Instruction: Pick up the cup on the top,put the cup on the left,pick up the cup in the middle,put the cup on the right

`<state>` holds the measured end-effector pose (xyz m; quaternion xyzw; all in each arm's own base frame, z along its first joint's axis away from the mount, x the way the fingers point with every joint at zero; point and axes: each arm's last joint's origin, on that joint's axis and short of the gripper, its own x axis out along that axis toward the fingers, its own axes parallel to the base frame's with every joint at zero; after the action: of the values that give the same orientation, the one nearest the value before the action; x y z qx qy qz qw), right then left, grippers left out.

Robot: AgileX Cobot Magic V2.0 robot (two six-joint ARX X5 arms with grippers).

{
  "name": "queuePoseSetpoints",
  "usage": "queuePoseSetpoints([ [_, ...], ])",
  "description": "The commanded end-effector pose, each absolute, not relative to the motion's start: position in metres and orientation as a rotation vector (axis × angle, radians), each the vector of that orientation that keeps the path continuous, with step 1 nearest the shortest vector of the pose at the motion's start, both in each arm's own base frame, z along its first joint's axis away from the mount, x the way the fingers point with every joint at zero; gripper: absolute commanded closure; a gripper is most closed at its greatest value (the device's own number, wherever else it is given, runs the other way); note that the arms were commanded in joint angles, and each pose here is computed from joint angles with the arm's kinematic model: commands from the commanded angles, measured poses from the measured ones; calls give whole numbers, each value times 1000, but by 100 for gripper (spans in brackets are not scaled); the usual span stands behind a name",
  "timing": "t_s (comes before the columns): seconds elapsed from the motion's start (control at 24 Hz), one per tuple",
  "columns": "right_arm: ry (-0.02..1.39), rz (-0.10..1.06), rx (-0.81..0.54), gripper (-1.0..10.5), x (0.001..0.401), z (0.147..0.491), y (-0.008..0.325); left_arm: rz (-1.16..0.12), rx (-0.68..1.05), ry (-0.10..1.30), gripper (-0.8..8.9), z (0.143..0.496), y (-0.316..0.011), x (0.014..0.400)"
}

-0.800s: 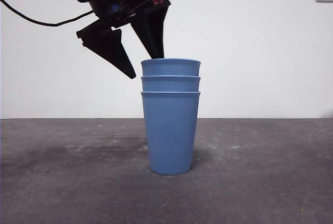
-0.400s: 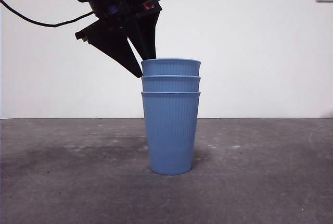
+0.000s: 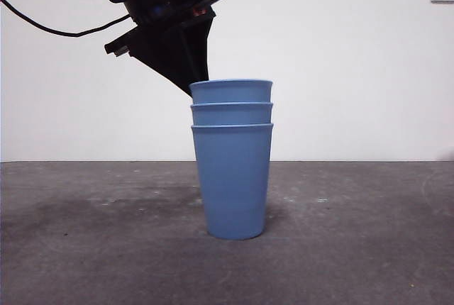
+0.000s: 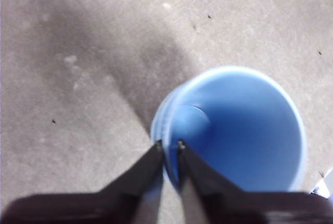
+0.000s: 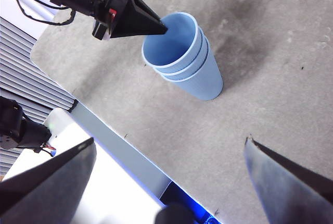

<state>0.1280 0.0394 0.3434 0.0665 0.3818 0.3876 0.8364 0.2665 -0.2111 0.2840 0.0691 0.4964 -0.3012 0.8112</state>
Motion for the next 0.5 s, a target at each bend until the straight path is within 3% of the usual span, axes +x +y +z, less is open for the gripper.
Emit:
queuePoseSetpoints([
  [0.04,805,822,143,470,128,344,40,-646,142,1064,822,282,-214,268],
  [0.5,804,822,141,470,128,344,40,-656,131,1033,822,295,-214,268],
])
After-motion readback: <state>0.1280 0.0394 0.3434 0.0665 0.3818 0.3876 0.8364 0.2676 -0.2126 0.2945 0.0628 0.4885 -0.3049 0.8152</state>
